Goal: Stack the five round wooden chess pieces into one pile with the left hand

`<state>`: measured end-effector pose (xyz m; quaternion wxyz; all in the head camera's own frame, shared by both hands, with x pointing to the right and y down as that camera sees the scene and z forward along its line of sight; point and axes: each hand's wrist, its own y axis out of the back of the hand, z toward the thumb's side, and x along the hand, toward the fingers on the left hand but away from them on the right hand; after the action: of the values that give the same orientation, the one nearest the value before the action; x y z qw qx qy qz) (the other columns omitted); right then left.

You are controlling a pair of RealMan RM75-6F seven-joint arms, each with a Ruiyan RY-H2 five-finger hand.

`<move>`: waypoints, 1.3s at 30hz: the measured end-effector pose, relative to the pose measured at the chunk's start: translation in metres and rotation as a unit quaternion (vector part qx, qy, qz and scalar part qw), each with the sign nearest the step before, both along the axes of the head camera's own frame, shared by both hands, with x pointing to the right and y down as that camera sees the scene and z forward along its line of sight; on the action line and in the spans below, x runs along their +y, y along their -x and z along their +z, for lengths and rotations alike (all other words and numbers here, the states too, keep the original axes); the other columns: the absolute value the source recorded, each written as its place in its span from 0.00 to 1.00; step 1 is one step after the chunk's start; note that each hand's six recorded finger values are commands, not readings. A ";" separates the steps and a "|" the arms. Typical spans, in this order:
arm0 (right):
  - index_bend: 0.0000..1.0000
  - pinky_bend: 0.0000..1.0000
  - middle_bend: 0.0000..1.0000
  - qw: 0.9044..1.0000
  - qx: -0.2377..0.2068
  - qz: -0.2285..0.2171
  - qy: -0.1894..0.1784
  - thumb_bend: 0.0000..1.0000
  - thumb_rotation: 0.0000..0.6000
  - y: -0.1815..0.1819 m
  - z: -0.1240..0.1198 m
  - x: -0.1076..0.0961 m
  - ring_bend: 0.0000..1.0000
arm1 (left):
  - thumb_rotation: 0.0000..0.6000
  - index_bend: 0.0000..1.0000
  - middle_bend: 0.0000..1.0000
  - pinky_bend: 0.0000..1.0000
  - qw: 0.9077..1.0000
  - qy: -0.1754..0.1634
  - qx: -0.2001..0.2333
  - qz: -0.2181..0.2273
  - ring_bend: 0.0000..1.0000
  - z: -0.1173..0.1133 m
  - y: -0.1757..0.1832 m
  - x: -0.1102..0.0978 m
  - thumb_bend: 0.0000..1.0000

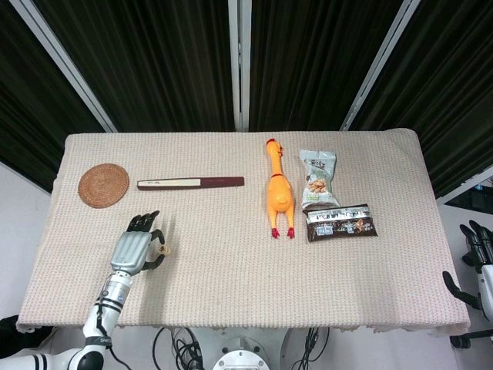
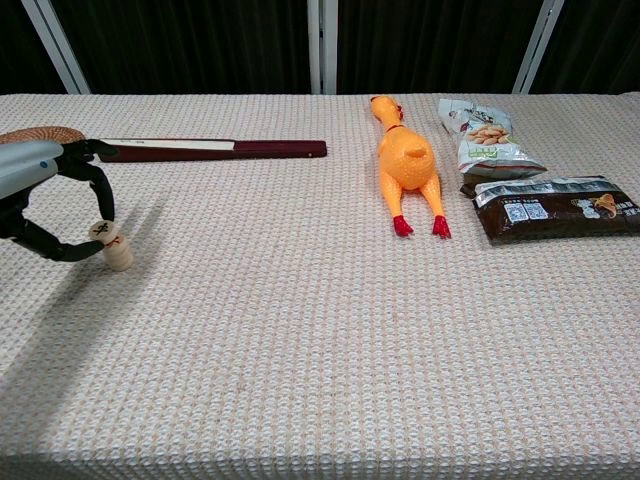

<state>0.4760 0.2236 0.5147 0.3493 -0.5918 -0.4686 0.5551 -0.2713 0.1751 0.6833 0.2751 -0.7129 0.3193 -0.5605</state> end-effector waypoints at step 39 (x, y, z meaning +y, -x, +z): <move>0.00 0.00 0.00 1.000 0.003 -0.001 0.009 0.27 1.00 0.001 0.004 -0.002 0.00 | 1.00 0.14 0.00 0.00 0.997 -0.075 -0.019 -0.020 0.00 -0.057 0.044 0.011 0.28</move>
<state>0.4750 0.2219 0.5189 0.3454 -0.5937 -0.4623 0.5608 -0.3152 0.1862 0.6264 0.3222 -0.6730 0.3693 -0.5540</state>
